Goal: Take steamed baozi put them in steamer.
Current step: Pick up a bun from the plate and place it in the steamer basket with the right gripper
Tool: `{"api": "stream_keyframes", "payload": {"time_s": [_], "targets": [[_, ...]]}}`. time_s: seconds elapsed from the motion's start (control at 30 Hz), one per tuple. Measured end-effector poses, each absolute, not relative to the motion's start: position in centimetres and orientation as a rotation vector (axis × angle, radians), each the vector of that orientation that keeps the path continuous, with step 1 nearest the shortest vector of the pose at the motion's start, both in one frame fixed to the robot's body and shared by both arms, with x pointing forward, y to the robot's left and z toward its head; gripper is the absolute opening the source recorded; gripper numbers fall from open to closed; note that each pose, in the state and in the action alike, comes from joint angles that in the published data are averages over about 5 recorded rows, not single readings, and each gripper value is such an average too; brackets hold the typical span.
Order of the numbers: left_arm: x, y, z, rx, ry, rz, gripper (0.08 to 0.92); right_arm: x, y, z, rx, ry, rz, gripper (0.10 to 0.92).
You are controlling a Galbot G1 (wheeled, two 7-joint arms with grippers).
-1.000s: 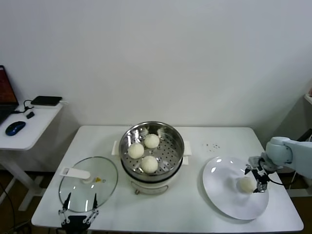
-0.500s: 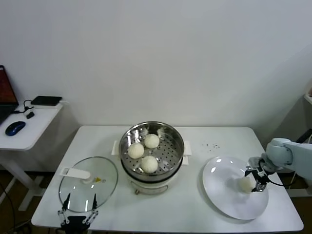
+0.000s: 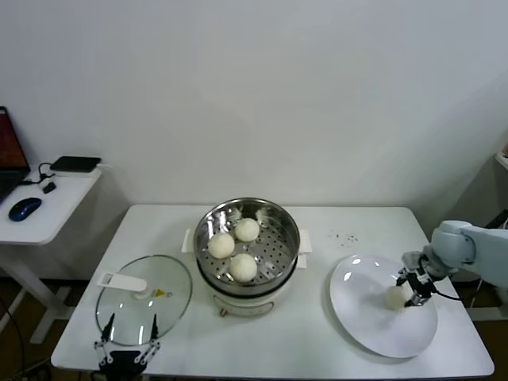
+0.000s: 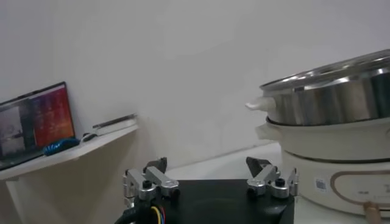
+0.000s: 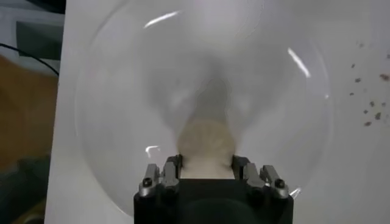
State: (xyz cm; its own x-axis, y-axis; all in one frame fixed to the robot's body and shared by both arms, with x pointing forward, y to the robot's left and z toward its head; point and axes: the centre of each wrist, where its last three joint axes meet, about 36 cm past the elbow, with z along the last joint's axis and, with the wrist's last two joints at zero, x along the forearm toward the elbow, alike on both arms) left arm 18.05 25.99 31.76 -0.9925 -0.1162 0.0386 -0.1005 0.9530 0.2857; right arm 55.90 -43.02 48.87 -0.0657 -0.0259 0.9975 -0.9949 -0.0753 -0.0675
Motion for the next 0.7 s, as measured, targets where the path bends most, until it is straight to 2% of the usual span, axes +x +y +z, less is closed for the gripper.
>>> {"api": "stream_keyframes", "payload": {"time_s": [0.27,0.5,0.7], "targets": [[18.1,25.6,31.7,0.149,-3.052,-0.435,0.823,58.5,-38.2,56.8,1.286,-1.298,1.324,0.577],[18.5,25.4,32.0,0.136,-3.065,-0.431,0.823,60.5,-32.1,65.3,1.306,-1.384,1.354,0.577],[18.9,25.5,32.0,0.132,-3.066,-0.431,0.823,61.3,-26.3,70.3,1.333,-1.449,1.367,0.584]]}}
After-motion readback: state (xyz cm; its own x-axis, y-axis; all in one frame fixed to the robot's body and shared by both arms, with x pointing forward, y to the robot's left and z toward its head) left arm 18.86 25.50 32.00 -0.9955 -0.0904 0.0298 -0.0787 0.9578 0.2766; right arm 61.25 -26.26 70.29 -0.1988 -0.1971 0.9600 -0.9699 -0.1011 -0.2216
